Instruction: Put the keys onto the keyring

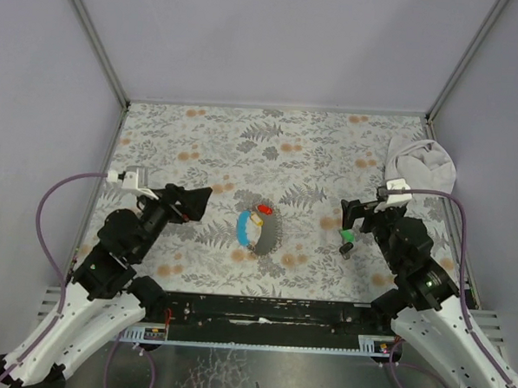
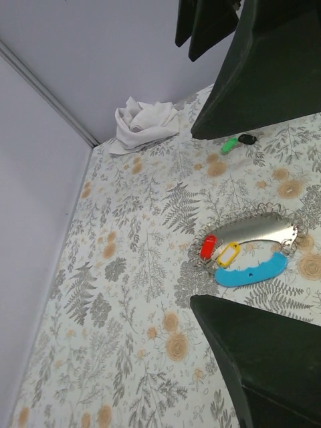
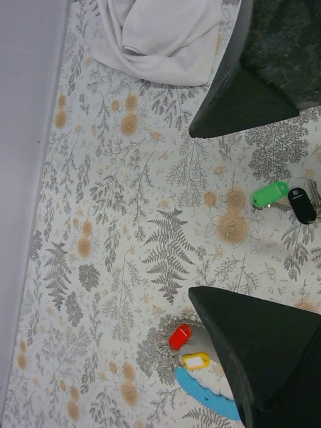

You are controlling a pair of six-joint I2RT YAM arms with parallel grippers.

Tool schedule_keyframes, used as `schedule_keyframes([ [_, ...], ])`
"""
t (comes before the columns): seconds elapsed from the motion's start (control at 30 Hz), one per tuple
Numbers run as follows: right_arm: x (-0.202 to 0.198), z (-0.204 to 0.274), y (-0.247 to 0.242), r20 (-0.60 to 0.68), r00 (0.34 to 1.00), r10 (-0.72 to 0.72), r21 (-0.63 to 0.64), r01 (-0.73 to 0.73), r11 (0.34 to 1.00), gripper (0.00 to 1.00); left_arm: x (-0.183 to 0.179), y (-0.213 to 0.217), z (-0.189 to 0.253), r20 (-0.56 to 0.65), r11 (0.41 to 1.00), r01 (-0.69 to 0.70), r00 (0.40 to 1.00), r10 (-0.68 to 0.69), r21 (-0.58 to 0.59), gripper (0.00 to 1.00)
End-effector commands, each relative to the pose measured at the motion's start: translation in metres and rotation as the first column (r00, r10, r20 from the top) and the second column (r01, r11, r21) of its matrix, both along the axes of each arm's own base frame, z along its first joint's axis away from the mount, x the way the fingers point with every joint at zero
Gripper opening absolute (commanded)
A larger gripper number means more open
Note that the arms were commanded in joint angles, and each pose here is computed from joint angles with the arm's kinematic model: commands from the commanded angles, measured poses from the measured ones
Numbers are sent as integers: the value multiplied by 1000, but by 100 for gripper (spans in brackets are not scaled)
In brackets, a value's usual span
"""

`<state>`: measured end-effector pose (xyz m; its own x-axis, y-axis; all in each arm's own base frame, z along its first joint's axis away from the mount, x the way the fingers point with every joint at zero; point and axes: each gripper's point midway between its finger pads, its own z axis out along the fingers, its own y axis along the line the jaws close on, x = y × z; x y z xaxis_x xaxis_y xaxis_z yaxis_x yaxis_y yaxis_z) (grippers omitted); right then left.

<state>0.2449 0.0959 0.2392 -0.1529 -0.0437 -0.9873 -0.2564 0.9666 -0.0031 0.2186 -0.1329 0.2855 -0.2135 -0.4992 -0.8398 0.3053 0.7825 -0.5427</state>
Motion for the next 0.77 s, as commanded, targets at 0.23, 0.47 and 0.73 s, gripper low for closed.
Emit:
schedule_keyframes([
  [0.23, -17, 0, -14, 43, 999, -23, 49, 20, 999, 99, -23, 40, 26, 46, 986, -76, 996, 70, 145, 100],
  [0.47, -15, -4, -8, 36, 999, 3, 36, -5, 999, 99, -33, 52, 33, 102, 990, -103, 990, 93, 101, 100],
  [0.73, -14, -6, -8, 28, 1000, 7, 19, -7, 1000, 99, -33, 52, 34, 121, 991, -97, 989, 85, 94, 100],
])
